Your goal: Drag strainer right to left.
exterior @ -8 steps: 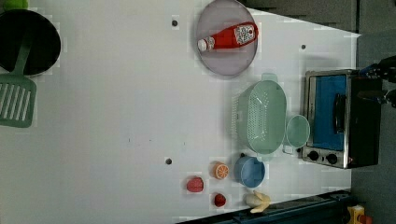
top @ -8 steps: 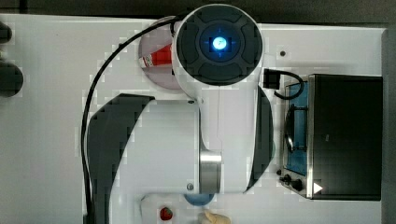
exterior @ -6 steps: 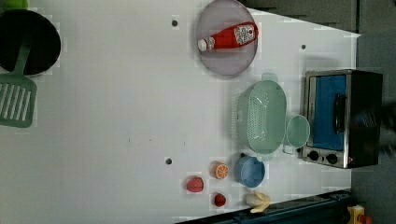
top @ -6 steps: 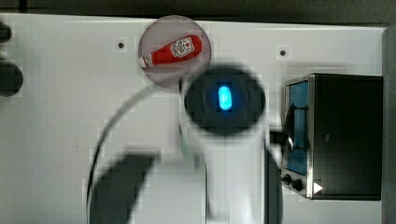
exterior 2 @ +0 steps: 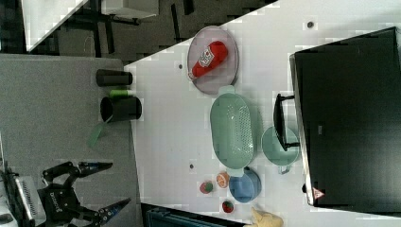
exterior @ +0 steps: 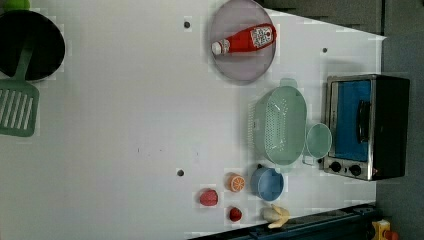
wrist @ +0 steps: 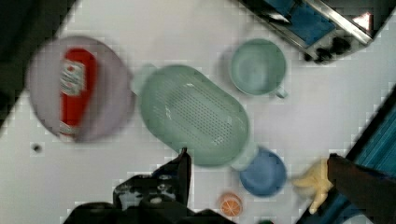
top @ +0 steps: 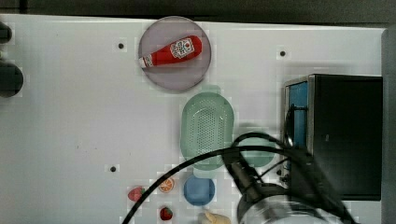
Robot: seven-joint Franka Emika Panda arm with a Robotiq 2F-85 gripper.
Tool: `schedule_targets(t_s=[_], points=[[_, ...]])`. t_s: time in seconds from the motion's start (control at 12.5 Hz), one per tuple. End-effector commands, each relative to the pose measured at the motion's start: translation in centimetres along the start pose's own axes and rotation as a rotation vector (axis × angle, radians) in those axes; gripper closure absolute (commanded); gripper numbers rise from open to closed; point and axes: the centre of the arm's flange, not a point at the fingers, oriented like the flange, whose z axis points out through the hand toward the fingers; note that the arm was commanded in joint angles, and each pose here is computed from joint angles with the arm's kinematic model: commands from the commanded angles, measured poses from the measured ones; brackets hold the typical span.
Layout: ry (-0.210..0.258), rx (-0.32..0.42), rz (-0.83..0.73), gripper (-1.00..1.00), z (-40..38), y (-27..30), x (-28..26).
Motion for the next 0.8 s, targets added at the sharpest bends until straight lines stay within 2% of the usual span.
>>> schedule_targets(t_s=[0.08, 0.48, 0.8], points=[[-0.155, -0.216, -0.04, -1.0, 13.8, -5.2, -1.1], [-0.111, -0.227, 0.211, -1.0, 26.0, -8.8, -1.2], [-0.085, -0.225, 0.415, -1.0, 34.4, -9.2, -2.4]])
